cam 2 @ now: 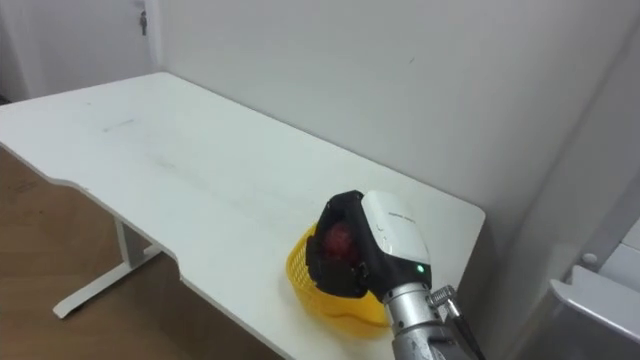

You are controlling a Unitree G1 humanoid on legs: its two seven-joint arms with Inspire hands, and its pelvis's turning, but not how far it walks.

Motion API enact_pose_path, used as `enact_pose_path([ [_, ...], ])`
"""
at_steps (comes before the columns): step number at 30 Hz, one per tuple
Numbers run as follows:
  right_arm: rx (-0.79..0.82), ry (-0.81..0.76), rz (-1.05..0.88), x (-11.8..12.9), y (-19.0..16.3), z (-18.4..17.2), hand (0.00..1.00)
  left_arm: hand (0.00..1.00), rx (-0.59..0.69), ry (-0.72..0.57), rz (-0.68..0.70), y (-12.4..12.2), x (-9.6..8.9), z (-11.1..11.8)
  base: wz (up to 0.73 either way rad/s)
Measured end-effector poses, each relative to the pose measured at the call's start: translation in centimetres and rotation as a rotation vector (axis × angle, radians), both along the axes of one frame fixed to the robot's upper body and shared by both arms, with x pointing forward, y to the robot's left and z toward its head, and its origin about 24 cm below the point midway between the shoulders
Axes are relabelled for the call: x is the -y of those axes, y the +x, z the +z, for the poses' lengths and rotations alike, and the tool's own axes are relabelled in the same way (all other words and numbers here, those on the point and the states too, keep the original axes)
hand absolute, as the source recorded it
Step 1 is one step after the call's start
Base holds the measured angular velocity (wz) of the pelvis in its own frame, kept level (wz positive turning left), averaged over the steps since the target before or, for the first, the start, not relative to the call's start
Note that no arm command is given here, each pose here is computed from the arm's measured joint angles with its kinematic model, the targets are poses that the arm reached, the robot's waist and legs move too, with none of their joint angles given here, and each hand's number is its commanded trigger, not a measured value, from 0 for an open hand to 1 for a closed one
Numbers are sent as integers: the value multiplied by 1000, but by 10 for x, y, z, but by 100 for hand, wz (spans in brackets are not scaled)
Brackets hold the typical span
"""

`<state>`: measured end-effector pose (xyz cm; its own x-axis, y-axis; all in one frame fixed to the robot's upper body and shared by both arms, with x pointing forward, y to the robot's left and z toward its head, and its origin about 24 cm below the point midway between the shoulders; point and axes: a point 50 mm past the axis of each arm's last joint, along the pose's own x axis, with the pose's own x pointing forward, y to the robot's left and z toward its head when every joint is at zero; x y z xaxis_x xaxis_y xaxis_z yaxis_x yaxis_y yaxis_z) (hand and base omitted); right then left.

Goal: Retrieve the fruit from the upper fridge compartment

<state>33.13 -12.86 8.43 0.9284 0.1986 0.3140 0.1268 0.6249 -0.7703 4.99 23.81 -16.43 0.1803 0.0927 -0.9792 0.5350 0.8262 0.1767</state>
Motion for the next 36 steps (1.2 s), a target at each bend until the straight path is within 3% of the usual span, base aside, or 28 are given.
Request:
enact_pose_path([
  [26, -43, 17, -24, 7, 2, -6, 100, 0, -20, -7, 0, -3, -3, 0, 0],
  [28, -44, 14, -26, 8, 3, -6, 5, 0, -21, -9, 0, -3, -3, 0, 0],
  [29, -45, 13, -27, 8, 3, -7, 0, 0, -22, -9, 0, -4, -2, 0, 0],
  [36, -50, -4, -51, 10, 10, -3, 0, 0, -40, -7, 6, -11, -3, 0, 0],
])
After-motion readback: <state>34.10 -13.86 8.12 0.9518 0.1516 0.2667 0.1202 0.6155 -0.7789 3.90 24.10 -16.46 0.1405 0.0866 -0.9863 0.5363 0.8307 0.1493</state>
